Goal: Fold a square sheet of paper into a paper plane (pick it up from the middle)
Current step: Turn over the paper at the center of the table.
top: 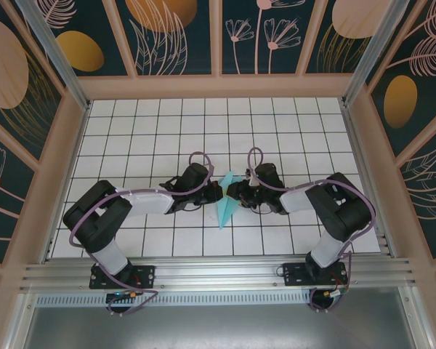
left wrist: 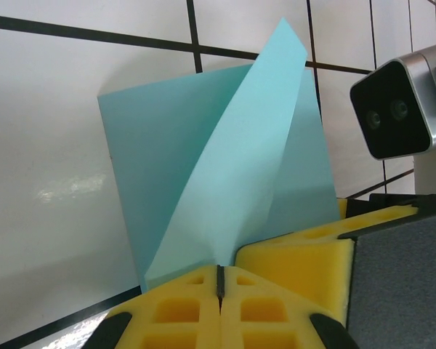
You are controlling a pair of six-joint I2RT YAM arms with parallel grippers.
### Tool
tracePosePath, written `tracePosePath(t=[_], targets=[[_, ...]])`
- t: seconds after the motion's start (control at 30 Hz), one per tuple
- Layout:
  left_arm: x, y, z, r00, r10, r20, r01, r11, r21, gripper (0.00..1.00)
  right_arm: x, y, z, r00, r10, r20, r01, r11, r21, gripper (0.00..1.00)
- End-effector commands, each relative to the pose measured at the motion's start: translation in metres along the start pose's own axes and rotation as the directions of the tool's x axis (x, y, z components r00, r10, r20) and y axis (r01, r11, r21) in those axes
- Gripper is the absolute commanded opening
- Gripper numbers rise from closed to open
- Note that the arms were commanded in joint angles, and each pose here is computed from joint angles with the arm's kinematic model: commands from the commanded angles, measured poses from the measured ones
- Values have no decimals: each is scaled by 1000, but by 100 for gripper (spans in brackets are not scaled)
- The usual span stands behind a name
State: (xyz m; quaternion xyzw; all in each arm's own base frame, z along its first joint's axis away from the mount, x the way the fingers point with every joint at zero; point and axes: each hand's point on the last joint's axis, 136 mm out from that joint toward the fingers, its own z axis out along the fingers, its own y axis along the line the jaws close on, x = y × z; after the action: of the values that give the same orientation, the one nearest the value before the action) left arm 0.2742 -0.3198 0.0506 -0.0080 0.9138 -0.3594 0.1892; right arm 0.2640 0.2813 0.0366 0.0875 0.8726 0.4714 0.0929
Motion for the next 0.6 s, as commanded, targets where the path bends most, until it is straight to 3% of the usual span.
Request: tracePosePath(t=[0.0, 0.4, 0.57], targets=[[4, 5, 5, 1000, -11, -14, 11, 1000, -1, 0, -1, 8, 8, 999, -46, -14, 46, 999, -26, 38], [-2, -6, -13, 1000, 13, 23, -14, 999, 32, 3, -3, 2, 12, 999, -47, -8, 48, 999, 24, 15], [7, 4, -18, 1000, 7, 14, -7, 1000, 15, 4, -4, 4, 12, 999, -50, -8, 50, 999, 17, 11]])
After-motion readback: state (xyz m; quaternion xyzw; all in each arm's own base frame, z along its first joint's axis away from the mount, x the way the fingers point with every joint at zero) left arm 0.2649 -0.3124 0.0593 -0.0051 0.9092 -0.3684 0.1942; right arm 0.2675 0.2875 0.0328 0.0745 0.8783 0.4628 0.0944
